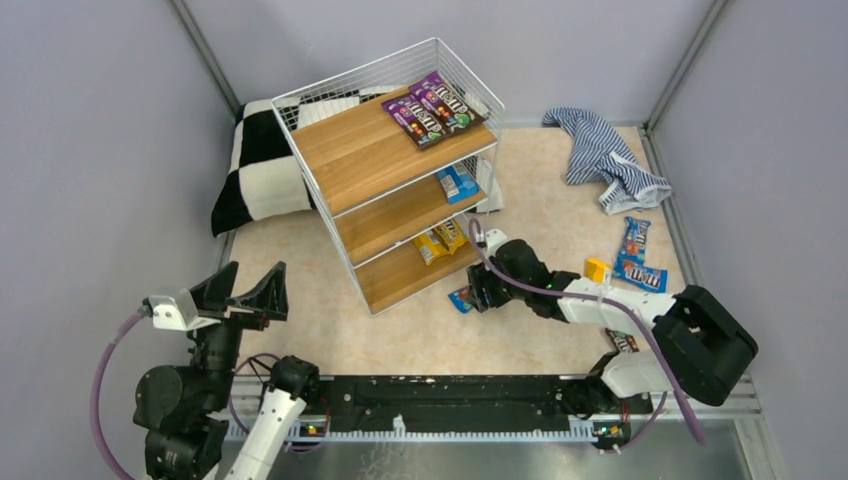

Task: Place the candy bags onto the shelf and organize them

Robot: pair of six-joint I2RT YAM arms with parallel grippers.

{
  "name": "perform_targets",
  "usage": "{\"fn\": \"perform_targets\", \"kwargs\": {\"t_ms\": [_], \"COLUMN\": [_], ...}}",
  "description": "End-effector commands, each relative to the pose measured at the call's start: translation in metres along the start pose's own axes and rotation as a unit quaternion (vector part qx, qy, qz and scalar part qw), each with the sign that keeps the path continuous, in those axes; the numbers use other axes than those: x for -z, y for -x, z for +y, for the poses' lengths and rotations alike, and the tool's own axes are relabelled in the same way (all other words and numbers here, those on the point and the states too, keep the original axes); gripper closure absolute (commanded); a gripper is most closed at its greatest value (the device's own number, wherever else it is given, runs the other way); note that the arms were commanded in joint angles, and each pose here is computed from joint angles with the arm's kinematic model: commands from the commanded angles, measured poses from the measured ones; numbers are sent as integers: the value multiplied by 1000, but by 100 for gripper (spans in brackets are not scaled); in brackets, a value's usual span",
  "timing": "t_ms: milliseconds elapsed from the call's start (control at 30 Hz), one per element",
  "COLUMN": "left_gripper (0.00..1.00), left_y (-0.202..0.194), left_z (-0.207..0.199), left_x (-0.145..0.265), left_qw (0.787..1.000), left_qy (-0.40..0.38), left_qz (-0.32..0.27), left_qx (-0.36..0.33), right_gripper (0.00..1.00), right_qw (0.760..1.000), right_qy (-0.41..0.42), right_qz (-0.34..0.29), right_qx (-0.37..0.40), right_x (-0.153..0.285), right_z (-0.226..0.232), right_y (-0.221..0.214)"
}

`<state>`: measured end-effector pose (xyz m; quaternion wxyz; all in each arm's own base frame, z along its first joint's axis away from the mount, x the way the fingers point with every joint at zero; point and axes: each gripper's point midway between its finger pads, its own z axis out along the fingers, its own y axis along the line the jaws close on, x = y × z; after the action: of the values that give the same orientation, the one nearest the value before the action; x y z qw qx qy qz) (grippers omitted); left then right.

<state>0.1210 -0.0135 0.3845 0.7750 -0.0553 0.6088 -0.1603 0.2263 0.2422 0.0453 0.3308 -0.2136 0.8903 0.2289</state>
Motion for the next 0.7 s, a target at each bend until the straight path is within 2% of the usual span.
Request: {"fn": "perform_targets", "kwargs": {"t_ms": [0, 67, 133, 267, 367, 467, 567, 667], "left_gripper": [2, 2, 2, 2, 2, 2, 2, 2], "left_y": [2, 0, -3, -14, -15, -8, -2, 7], "left_z": [-4, -6, -7, -8, -1, -1, -4, -2], "left_x": [-6, -7, -8, -14, -16, -14, -12, -7], "left_qw": [1000, 1000, 1000, 1000, 1000, 1000, 1000, 1000], "left_qy": [-5, -7, -10, -15, 5, 5, 0, 11], "left_qz": [3, 6, 10, 22, 26, 21, 22, 15], "left_qx": [10, 13, 17, 13, 4, 2, 3, 12], "right_gripper": [42, 42, 41, 42, 47, 53, 58, 65], "right_qw": [997, 998, 997, 994, 990, 990, 992, 995], "right_qy": [9, -48, -72, 23, 56, 38, 28, 8], "right_qz": [-31, -19, -24, -43, -68, -77, -63, -15], "right_qx": [66, 29, -26, -96, -106, -110, -102, -103], "right_x": [12, 23, 32, 30, 21, 3, -19, -31], "right_z": [13, -1, 3, 62, 87, 85, 83, 75], "right_y": [13, 11, 14, 22, 33, 39, 30, 4]}}
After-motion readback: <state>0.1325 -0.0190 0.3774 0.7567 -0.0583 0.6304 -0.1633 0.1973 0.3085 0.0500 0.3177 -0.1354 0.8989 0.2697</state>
